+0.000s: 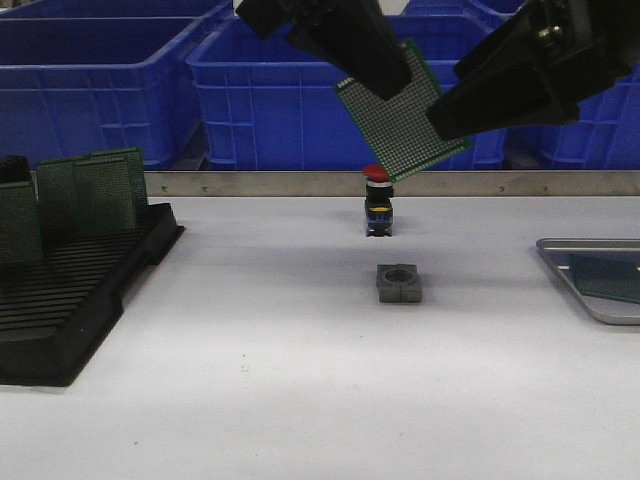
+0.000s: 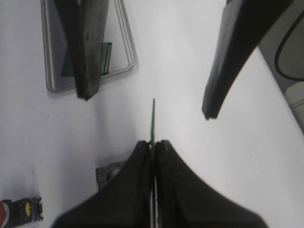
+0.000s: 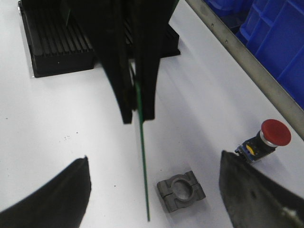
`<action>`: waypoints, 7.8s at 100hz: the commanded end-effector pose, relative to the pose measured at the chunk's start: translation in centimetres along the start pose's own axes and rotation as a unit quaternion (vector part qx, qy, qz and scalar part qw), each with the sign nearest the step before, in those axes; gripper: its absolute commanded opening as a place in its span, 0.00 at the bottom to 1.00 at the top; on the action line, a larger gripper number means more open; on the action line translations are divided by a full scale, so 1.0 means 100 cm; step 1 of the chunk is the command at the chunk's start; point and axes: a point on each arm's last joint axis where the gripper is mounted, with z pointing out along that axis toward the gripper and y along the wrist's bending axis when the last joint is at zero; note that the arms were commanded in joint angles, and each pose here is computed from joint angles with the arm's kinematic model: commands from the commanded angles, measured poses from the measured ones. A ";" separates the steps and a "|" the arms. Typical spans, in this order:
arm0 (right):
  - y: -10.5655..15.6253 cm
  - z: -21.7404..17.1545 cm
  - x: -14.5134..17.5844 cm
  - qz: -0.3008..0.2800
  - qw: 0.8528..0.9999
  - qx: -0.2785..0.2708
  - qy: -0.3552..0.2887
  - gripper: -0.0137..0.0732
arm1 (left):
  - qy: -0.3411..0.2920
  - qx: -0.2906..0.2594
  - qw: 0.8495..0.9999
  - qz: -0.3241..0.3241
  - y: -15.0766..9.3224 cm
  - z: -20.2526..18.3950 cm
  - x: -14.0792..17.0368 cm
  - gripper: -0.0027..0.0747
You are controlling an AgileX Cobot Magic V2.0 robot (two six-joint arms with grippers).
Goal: Place circuit board on tray
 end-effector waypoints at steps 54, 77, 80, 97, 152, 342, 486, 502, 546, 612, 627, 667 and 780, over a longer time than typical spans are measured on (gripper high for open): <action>0.002 -0.008 -0.018 -0.003 0.999 -0.012 -0.046 0.09 | -0.067 0.003 0.998 0.016 -0.015 -0.025 -0.039 0.01; 0.003 -0.008 -0.018 -0.002 0.999 -0.016 -0.048 0.02 | -0.072 0.003 0.997 0.014 -0.015 -0.026 -0.040 0.03; 0.003 -0.008 -0.018 -0.002 0.999 -0.016 -0.048 0.02 | -0.072 0.003 0.997 0.014 -0.015 -0.026 -0.040 0.06; 0.003 -0.008 -0.018 0.002 0.999 -0.016 -0.048 0.02 | -0.071 -0.002 0.997 0.012 -0.013 -0.028 -0.038 0.38; -0.032 -0.017 0.015 0.284 0.956 0.072 -0.002 0.02 | -0.071 -0.064 0.995 -0.017 0.008 -0.068 -0.011 0.72; -0.016 -0.099 -0.034 0.244 0.946 0.185 -0.104 0.03 | -0.136 -0.321 0.891 -0.292 -0.064 -0.260 0.000 0.01; 0.126 -0.160 0.040 0.168 0.896 0.346 -0.223 0.03 | -0.248 -0.680 0.621 -0.300 -0.337 -0.151 0.089 0.01; 0.129 -0.158 0.039 0.165 0.903 0.329 -0.222 0.03 | -0.248 -0.680 0.621 -0.300 -0.337 -0.151 0.089 0.01; 0.136 -0.152 0.036 0.158 0.922 0.279 -0.219 0.03 | -0.248 -0.680 0.621 -0.300 -0.337 -0.151 0.089 0.01; 0.143 -0.148 0.035 0.151 0.934 0.239 -0.216 0.03 | -0.234 -0.712 0.572 -0.332 -0.351 -0.102 0.149 0.01; 0.143 -0.148 0.035 0.151 0.936 0.235 -0.216 0.03 | -0.216 -0.690 0.576 -0.381 -0.357 -0.080 0.168 0.01; 0.145 -0.147 0.035 0.149 0.939 0.225 -0.215 0.03 | -0.189 -0.673 0.585 -0.410 -0.359 -0.073 0.174 0.01; 0.126 -0.159 0.041 0.173 0.894 0.349 -0.221 0.03 | -0.190 -0.673 0.585 -0.410 -0.359 -0.073 0.174 0.01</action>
